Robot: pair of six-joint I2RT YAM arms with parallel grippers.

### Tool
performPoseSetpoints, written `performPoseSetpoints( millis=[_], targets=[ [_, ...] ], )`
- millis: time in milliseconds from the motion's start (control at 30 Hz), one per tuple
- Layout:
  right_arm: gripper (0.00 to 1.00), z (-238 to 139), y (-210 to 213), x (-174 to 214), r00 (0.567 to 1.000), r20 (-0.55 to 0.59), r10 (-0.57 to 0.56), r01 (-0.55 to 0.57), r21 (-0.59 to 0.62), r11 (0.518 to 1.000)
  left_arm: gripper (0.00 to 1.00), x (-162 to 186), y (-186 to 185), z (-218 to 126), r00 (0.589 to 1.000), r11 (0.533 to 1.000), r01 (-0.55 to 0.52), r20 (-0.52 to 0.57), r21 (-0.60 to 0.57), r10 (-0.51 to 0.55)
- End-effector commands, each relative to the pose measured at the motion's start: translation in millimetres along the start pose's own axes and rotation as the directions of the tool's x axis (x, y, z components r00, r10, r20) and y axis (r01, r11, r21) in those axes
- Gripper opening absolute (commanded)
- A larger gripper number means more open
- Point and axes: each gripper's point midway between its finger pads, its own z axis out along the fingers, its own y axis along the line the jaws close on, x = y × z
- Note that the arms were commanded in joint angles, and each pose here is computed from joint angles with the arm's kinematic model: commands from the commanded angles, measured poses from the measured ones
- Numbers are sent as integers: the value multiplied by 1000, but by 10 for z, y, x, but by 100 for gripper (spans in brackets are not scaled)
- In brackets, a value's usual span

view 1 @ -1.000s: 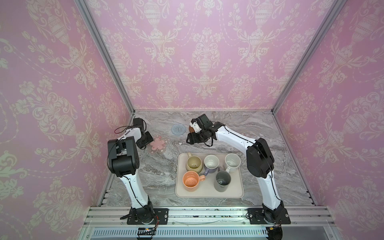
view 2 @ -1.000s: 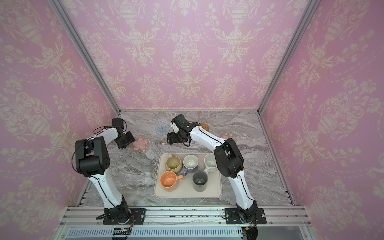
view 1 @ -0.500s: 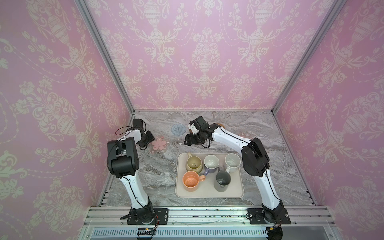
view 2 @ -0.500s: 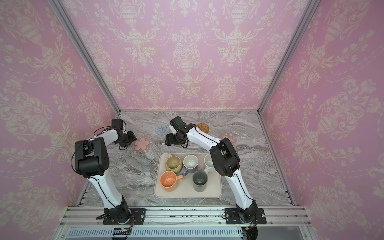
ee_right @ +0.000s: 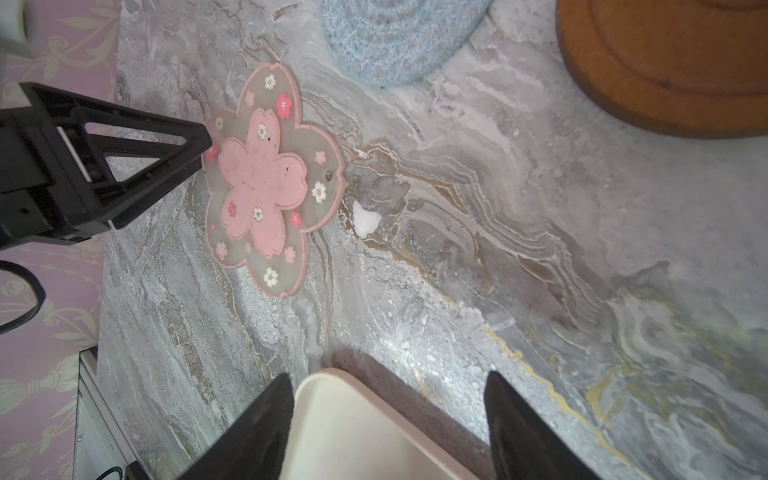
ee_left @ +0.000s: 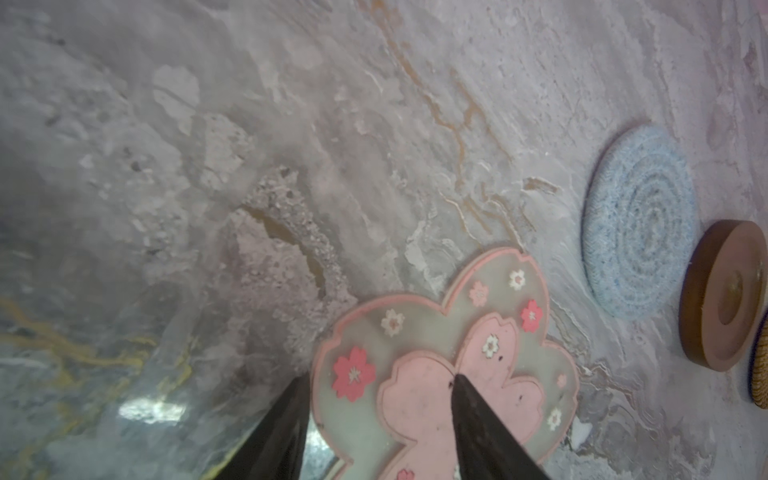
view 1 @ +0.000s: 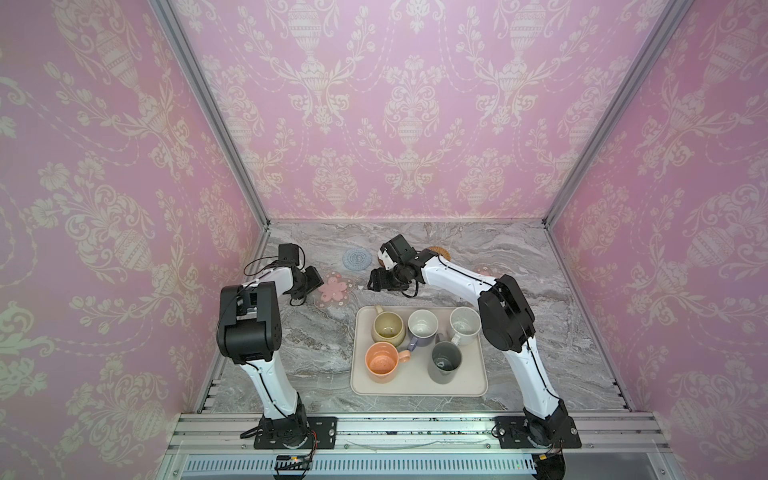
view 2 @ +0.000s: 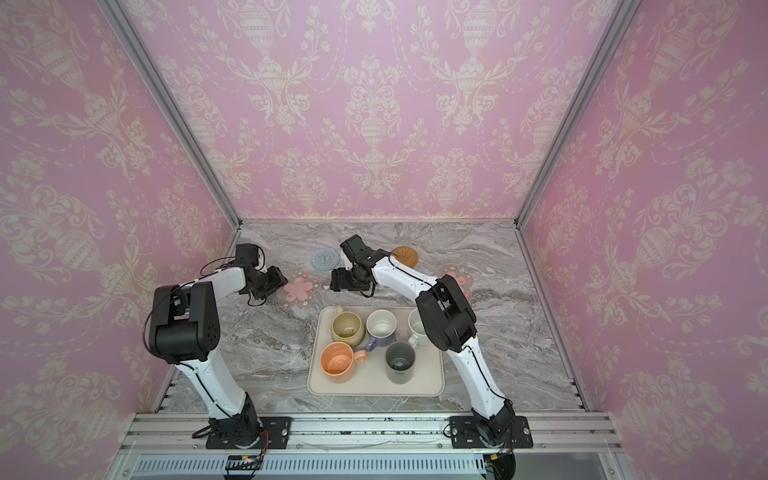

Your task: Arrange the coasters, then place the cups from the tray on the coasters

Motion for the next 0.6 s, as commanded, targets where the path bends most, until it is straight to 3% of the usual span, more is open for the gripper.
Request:
performPoseSetpoints(
  millis=[0, 567],
  targets=[
    [74, 109, -28, 85, 999, -22, 30, -30, -2, 1000, 57, 673, 164, 159, 977, 996, 51, -204, -78, -66],
    [74, 270, -228, 312, 996, -60, 70, -68, 33, 997, 57, 1108, -235, 305, 962, 998, 16, -270, -59, -31]
  ],
)
